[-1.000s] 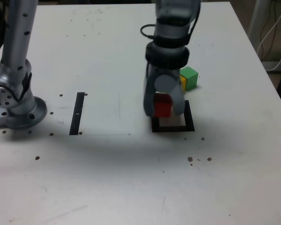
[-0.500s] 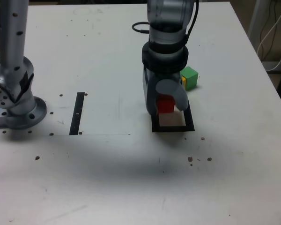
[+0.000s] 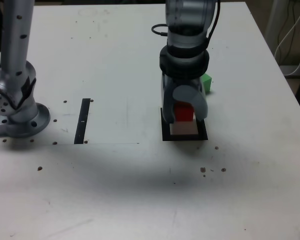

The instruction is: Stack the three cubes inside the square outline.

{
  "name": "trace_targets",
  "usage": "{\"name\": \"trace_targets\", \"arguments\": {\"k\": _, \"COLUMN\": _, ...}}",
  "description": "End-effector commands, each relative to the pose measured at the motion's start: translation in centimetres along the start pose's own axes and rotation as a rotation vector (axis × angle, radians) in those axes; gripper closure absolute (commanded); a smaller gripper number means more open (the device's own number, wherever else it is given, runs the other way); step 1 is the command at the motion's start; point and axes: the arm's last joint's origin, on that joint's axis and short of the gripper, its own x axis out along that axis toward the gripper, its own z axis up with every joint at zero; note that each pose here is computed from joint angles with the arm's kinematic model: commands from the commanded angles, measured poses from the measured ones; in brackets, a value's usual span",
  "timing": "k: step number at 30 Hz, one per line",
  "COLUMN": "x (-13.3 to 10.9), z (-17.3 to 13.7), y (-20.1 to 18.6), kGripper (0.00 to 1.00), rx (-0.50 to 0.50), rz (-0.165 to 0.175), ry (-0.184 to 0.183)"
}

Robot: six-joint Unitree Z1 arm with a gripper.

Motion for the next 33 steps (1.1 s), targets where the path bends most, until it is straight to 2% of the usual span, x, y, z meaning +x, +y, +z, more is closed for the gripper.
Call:
{"name": "trace_targets", "arguments": {"k": 1, "x": -0.4, "z": -0.2, "y": 0.2, "kGripper": 0.78, "rx": -0.001, "rz": 0.006, "ry": -0.012}}
{"name": "trace_targets", "arguments": {"k": 7, "x": 0.5, "z": 0.0, "y": 0.0, "kGripper": 0.78, "rx": 0.001, "rz": -0.003, "ry": -0.005}}
{"name": "trace_targets", "arguments": {"k": 17, "x": 1.9, "z": 0.1, "y": -0.2, "kGripper": 0.76, "rx": -0.002, "rz": -0.030, "ry": -0.029}}
{"name": "trace_targets", "arguments": {"k": 20, "x": 2.4, "z": -0.1, "y": -0.2, "kGripper": 0.68, "rx": -0.001, "rz": -0.038, "ry": -0.024}}
{"name": "trace_targets", "arguments": {"k": 23, "x": 2.6, "z": -0.3, "y": -0.3, "kGripper": 0.56, "rx": 0.003, "rz": -0.040, "ry": -0.018}}
{"name": "trace_targets", "arguments": {"k": 28, "x": 2.5, "z": -0.3, "y": -0.1, "kGripper": 0.40, "rx": 0.006, "rz": -0.008, "ry": -0.024}}
{"name": "trace_targets", "arguments": {"k": 33, "x": 2.2, "z": -0.2, "y": 0.1, "kGripper": 0.17, "rx": 0.004, "rz": 0.021, "ry": -0.037}}
